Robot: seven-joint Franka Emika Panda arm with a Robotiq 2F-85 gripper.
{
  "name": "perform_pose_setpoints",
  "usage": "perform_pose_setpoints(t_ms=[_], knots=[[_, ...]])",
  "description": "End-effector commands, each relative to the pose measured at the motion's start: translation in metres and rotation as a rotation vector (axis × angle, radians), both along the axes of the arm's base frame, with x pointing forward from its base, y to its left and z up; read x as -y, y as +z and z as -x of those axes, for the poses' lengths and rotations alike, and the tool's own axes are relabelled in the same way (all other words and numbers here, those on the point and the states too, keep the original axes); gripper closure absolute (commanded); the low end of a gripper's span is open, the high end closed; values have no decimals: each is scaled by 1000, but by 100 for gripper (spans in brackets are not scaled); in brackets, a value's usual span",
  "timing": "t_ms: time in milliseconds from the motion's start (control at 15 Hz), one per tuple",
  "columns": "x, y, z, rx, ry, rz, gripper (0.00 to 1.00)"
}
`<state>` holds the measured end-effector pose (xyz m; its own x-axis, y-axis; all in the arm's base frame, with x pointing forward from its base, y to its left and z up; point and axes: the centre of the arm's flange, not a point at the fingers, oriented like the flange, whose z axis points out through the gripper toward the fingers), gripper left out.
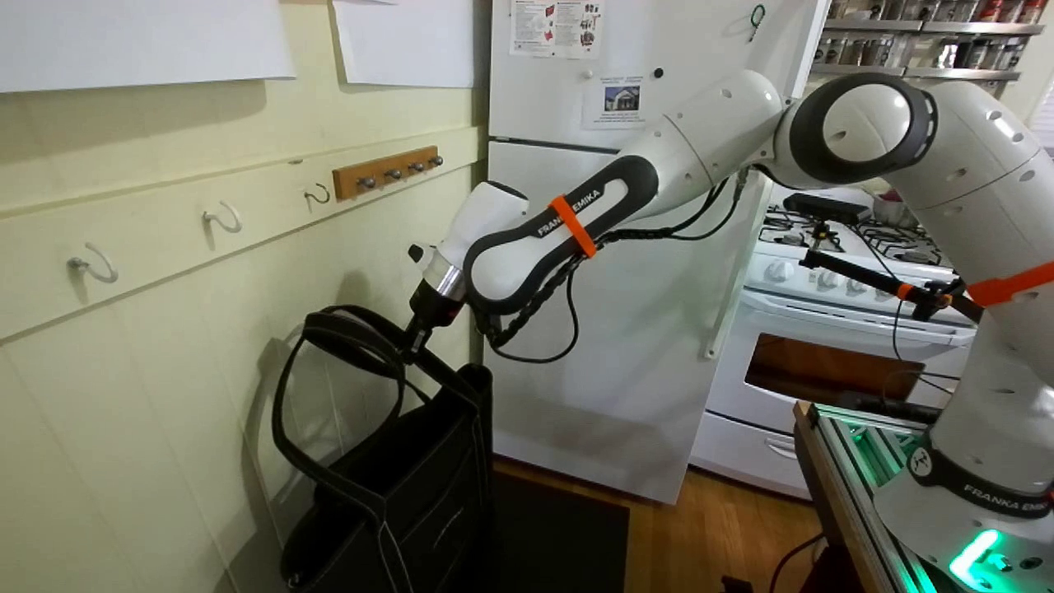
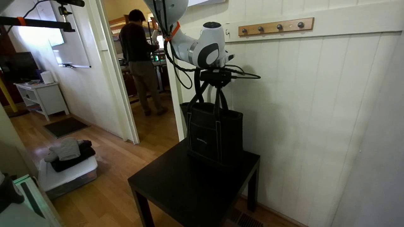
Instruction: Put the bag on the hanger
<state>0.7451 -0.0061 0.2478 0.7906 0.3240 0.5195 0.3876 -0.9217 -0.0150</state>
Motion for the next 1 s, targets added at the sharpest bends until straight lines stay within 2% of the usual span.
perform_pose_setpoints(t_ms=[0,400,933], knots=[[18,30,46,-23,42,-9,99],[36,56,82,-75,102,-32,99],[30,97,110,-102,216,-75,99]])
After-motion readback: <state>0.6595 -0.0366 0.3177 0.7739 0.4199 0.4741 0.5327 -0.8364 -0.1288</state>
